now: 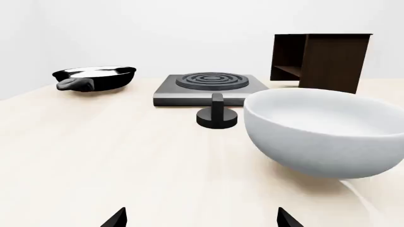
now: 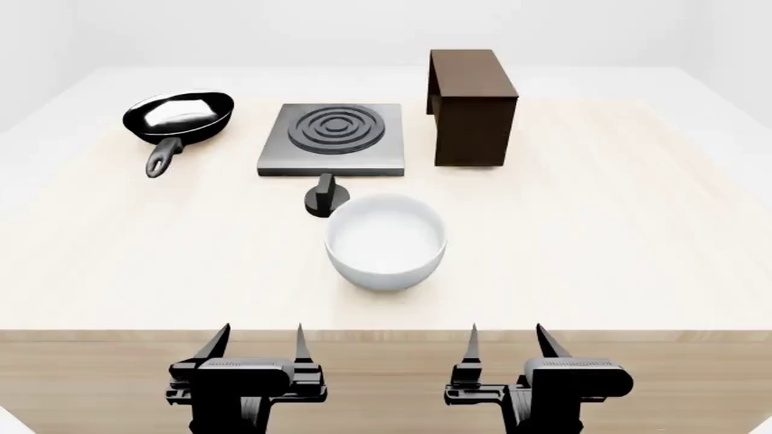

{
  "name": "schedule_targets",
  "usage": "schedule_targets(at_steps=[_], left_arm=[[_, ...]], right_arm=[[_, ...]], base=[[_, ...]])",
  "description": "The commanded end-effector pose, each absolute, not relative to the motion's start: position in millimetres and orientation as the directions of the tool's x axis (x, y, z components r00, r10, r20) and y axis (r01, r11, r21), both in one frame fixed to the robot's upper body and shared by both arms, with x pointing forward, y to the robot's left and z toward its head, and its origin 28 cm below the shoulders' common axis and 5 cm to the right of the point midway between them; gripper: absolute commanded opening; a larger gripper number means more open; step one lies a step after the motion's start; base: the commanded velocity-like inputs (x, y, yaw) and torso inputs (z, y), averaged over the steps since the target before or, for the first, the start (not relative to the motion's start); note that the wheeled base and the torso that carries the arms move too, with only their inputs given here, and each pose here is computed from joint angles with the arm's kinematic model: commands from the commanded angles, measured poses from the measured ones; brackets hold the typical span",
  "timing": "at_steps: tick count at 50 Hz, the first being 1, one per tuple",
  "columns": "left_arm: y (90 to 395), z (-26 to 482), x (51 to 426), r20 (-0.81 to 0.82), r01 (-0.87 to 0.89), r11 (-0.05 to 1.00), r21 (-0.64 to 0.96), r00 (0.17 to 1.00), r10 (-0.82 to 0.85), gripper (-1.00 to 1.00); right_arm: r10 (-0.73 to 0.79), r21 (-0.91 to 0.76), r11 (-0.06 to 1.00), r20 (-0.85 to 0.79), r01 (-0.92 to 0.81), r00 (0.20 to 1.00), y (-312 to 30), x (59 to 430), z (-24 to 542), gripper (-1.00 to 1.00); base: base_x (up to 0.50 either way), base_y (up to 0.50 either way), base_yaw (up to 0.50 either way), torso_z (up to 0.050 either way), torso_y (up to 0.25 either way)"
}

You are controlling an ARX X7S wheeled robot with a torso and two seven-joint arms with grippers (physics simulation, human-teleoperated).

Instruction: Turn on the stove.

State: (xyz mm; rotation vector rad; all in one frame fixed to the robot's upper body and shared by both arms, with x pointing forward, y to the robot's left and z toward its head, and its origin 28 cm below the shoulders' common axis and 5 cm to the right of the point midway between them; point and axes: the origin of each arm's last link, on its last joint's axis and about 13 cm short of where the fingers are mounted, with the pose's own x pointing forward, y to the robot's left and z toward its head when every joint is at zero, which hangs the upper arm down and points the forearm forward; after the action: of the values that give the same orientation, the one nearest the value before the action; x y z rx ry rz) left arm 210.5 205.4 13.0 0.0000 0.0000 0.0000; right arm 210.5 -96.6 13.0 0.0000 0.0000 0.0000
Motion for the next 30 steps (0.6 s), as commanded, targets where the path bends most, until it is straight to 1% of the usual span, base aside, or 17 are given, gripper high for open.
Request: schedule_targets(at_steps=[1,2,13,20,26,30], left_arm=[[205.8,12.5,210.5,0.000,0.000,1.000,0.000,1.000,0.000,1.00],[205.3,13.1,210.1,0.000,0.001,1.000,0.001,1.000,-0.001,1.00],[205.2,13.1,206.8,0.001,0.003,1.000,0.002,1.000,-0.003,1.00],[205.2,13.4,206.9,0.001,0.003,1.000,0.003,1.000,-0.003,1.00],[205.1,13.3,208.1,0.002,0.001,1.000,0.003,1.000,-0.001,1.00],[205.2,13.6,208.3,0.002,0.000,1.000,0.000,1.000,0.000,1.00]], right_arm=[[0.064,0.000,0.998,0.000,-0.064,0.998,-96.5,208.8,14.2,1.00],[0.000,-0.001,1.000,0.001,0.000,1.000,-96.0,209.8,13.1,1.00],[0.016,-0.013,1.000,0.004,-0.016,1.000,-94.5,201.9,14.8,1.00],[0.007,0.026,1.000,-0.006,-0.007,1.000,-96.9,200.0,17.7,1.00],[-0.018,0.013,1.000,0.008,0.018,1.000,-96.3,201.6,18.8,1.00],[-0.037,0.004,0.999,-0.002,0.037,0.999,-96.8,203.2,18.0,1.00]], base=[[0.00,0.00,0.00,0.000,0.000],[0.00,0.00,0.00,0.000,0.000],[0.00,0.00,0.00,0.000,0.000],[0.00,0.00,0.00,0.000,0.000],[0.00,0.00,0.00,0.000,0.000],[0.00,0.39,0.00,0.000,0.000]])
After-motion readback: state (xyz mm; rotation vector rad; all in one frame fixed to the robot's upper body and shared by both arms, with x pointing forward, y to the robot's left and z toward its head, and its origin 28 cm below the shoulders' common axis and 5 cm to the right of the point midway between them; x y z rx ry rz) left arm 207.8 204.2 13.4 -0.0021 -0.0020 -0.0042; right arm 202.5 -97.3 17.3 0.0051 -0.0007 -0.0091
